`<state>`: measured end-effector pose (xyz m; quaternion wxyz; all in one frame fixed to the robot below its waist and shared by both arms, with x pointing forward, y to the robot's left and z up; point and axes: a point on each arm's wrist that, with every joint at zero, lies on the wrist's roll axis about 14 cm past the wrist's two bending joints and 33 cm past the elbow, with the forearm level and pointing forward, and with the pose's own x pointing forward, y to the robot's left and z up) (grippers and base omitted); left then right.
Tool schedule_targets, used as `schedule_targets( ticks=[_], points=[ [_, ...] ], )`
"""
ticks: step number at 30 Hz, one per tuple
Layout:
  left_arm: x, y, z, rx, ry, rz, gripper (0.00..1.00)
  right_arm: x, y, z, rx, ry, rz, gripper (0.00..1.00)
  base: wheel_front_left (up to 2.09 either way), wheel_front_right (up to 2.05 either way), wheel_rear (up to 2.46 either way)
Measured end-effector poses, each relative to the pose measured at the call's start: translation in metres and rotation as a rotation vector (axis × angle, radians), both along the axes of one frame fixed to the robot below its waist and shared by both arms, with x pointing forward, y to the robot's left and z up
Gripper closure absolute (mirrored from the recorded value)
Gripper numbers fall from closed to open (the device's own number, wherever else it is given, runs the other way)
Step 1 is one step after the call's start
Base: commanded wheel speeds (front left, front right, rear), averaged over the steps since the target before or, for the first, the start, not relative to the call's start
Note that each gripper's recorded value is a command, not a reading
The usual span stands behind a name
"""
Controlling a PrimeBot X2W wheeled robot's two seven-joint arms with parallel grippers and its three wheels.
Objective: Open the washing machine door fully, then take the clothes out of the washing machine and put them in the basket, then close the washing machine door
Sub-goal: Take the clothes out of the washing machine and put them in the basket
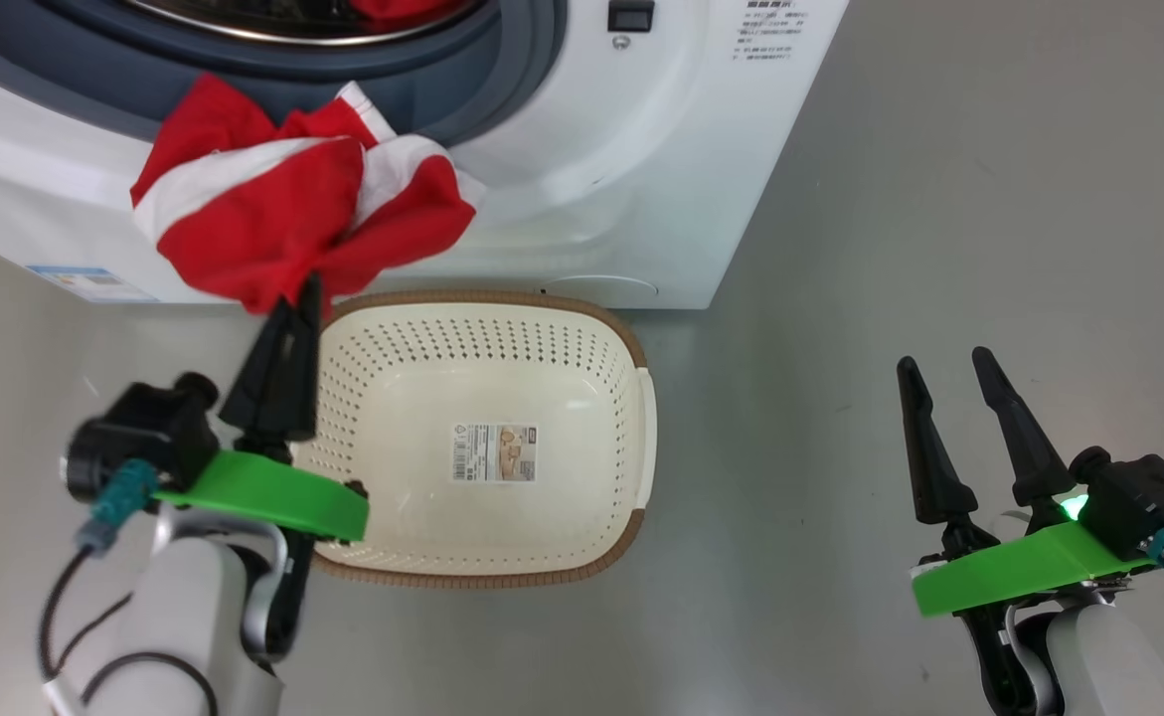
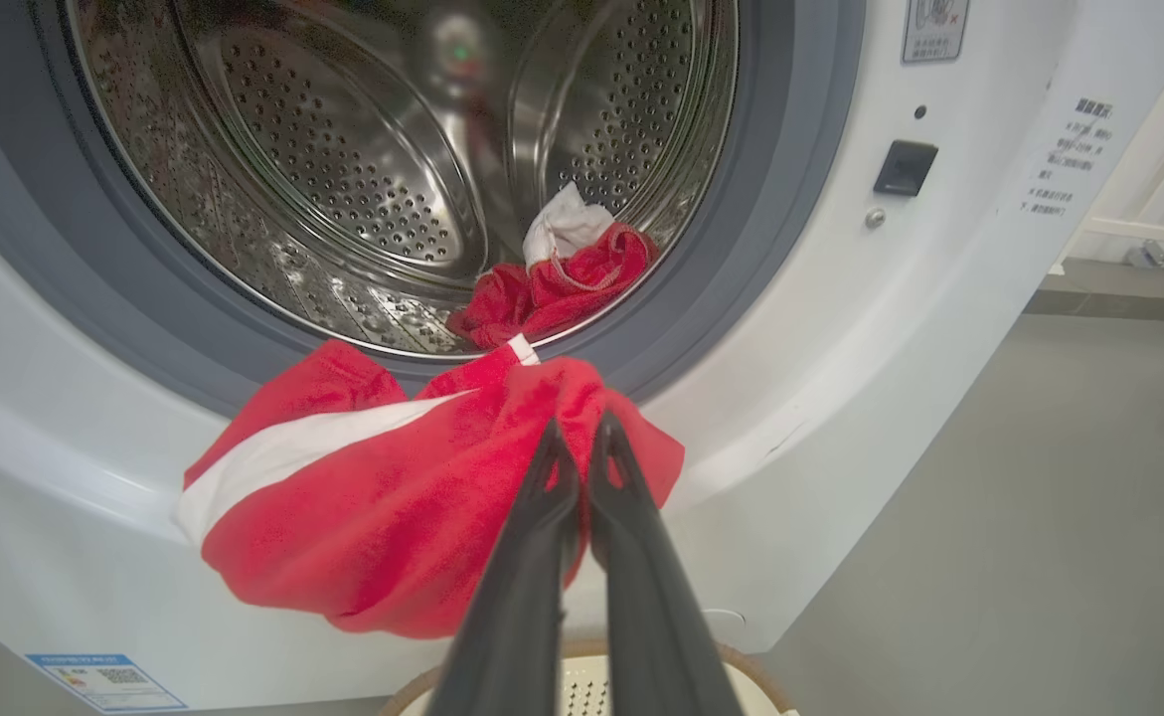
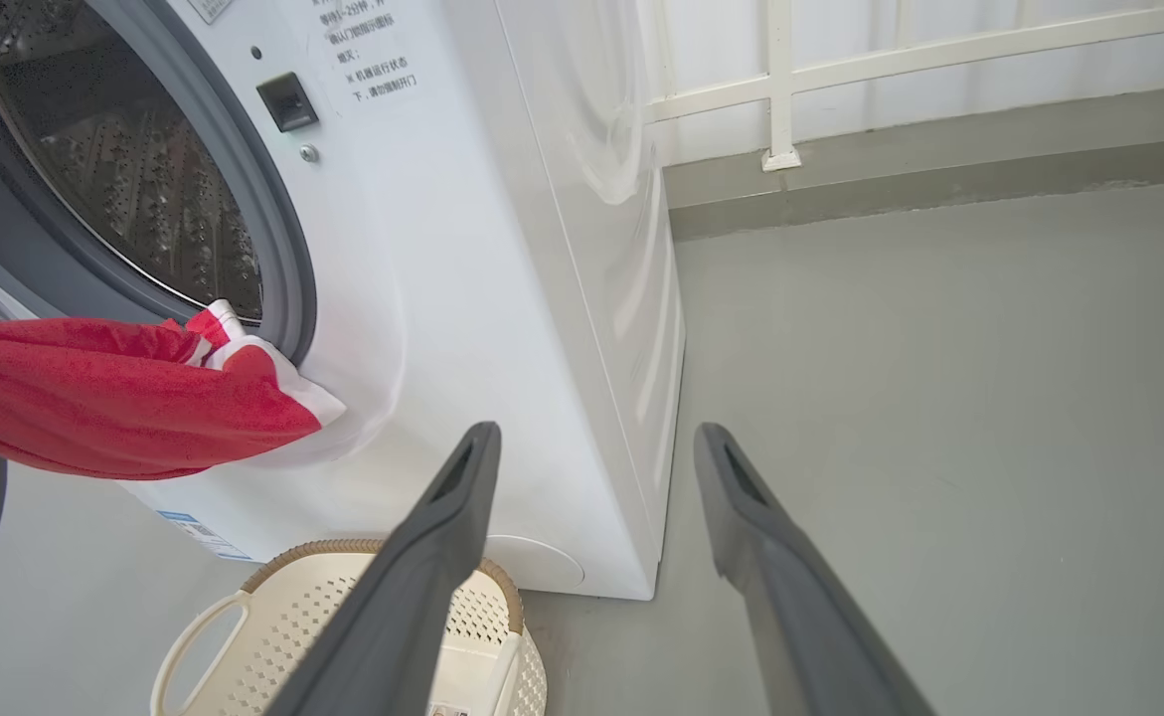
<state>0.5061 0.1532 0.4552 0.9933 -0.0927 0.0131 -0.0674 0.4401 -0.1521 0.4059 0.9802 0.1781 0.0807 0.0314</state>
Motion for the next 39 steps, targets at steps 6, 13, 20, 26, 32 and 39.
schedule_targets(
  ticks=[6, 13, 20, 26, 32, 39],
  points=[
    [-0.011, -0.011, -0.052, 0.004, 0.153, -0.032, 1.0, 0.0, 0.0, -0.009, 0.0, 0.023, -0.001, 0.0, 0.0, 0.0, 0.0],
    [-0.017, -0.017, -0.1, 0.005, 0.286, -0.053, 1.0, 0.007, -0.003, -0.021, -0.002, 0.041, -0.008, 0.0, 0.0, 0.0, 0.0],
    [-0.019, -0.024, -0.141, 0.029, 0.398, -0.094, 1.0, 0.014, -0.007, -0.037, -0.006, 0.068, -0.017, 0.0, 0.0, 0.0, 0.0],
    [-0.014, -0.027, -0.166, 0.033, 0.46, -0.111, 1.0, 0.023, -0.006, -0.05, -0.005, 0.083, -0.015, 0.0, 0.0, 0.0, 0.0],
    [-0.016, -0.029, -0.195, 0.038, 0.537, -0.126, 1.0, 0.027, -0.005, -0.066, -0.003, 0.11, -0.011, 0.0, 0.0, 0.0, 0.0],
    [-0.016, -0.034, -0.22, 0.054, 0.604, -0.15, 1.0, 0.03, -0.003, -0.082, -0.002, 0.136, -0.007, 0.0, 0.0, 0.0, 0.0]
  ],
)
